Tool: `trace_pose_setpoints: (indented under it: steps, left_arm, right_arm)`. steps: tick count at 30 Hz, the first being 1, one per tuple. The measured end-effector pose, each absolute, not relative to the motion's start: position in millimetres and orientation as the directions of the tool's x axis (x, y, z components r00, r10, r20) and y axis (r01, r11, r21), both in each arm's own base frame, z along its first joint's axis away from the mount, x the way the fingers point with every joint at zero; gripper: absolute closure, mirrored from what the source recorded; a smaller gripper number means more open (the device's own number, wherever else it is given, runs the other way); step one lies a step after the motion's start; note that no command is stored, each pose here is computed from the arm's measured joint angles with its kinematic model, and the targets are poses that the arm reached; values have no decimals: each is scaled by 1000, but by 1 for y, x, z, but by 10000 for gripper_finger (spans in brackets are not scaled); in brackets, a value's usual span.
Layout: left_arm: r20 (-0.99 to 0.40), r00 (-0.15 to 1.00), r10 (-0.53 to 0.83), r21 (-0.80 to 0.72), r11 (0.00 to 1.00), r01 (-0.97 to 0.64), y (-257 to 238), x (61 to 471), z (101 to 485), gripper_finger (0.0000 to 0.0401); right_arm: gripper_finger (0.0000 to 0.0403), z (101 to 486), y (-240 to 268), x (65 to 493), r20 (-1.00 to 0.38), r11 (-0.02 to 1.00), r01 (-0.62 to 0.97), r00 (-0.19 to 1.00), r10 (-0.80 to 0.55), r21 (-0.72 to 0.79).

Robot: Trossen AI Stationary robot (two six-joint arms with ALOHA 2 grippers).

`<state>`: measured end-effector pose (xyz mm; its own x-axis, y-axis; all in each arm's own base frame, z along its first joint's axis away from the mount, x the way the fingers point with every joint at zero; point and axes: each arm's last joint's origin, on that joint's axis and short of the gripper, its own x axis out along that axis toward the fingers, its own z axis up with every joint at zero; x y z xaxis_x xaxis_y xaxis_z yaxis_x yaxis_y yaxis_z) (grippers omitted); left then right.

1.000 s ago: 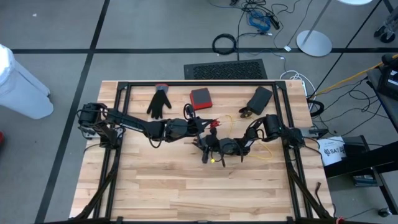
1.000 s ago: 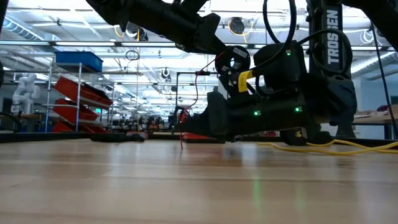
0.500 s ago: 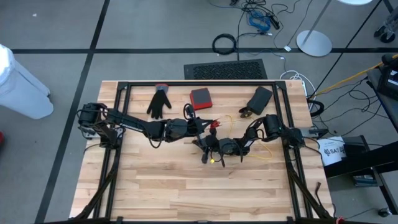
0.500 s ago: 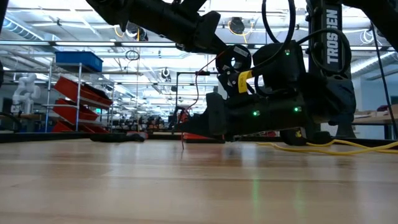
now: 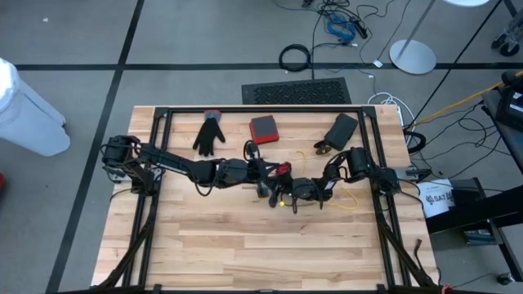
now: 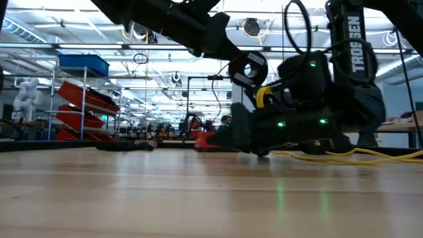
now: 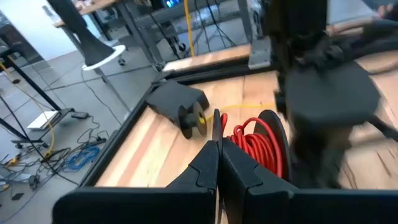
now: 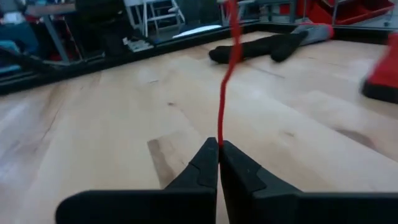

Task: Coil cords
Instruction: Coil the red wire onto the spool

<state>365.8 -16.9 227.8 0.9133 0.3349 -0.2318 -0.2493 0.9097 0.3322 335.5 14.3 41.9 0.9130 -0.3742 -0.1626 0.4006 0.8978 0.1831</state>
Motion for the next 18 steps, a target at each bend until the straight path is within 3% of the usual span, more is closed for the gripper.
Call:
trace_pose_setpoints:
  steps: [18]
  left_arm:
    - [-397,857,328,390,906,-165,-16,326,257,393]
  right_arm:
    - [403,62,-1,264,-159,790,560,829,-537,251]
